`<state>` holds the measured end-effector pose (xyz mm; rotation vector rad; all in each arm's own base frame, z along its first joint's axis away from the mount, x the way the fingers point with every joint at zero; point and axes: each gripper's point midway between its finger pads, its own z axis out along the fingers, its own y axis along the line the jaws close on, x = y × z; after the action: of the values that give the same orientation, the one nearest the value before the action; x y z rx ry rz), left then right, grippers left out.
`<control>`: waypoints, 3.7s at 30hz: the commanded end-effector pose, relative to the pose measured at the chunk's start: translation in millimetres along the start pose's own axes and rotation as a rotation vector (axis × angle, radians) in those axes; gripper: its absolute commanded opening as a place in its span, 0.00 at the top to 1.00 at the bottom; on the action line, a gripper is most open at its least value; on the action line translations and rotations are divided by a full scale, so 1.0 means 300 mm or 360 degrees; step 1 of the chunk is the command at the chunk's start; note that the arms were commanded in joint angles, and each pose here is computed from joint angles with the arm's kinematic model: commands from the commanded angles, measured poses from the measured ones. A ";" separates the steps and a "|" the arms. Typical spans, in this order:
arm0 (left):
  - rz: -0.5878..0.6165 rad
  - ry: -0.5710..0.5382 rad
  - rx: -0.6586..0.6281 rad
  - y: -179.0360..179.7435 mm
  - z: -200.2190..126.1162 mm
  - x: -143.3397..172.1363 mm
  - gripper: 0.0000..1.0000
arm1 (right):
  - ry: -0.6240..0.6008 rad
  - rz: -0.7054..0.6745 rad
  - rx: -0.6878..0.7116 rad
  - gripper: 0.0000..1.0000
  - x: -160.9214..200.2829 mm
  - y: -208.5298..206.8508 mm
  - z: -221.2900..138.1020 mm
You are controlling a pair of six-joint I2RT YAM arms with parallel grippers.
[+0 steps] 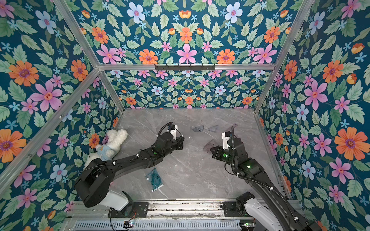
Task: Open the ruler set and take out the ruler
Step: Place the ruler at the center of the board, then place the ruler set bag at the center of the board.
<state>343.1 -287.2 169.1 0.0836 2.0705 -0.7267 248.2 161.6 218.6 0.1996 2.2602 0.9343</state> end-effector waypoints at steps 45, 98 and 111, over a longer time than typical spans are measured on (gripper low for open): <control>-0.0705 -0.0284 0.0167 0.510 -0.187 -0.109 1.00 | 0.0354 0.0318 -0.0174 1.00 -0.046 -0.218 0.750; -0.0537 -0.0010 -0.0508 0.711 -0.222 -0.004 0.74 | 0.0285 -0.0071 0.0435 0.40 -0.017 -0.251 0.490; -0.0483 -0.0124 -0.0719 0.715 -0.387 -0.045 0.01 | 0.0247 -0.0182 0.0368 0.40 -0.015 -0.141 0.437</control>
<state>342.6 -55.0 128.4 -0.4993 2.1342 -0.4742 344.3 202.8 121.0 0.1272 2.4925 0.6741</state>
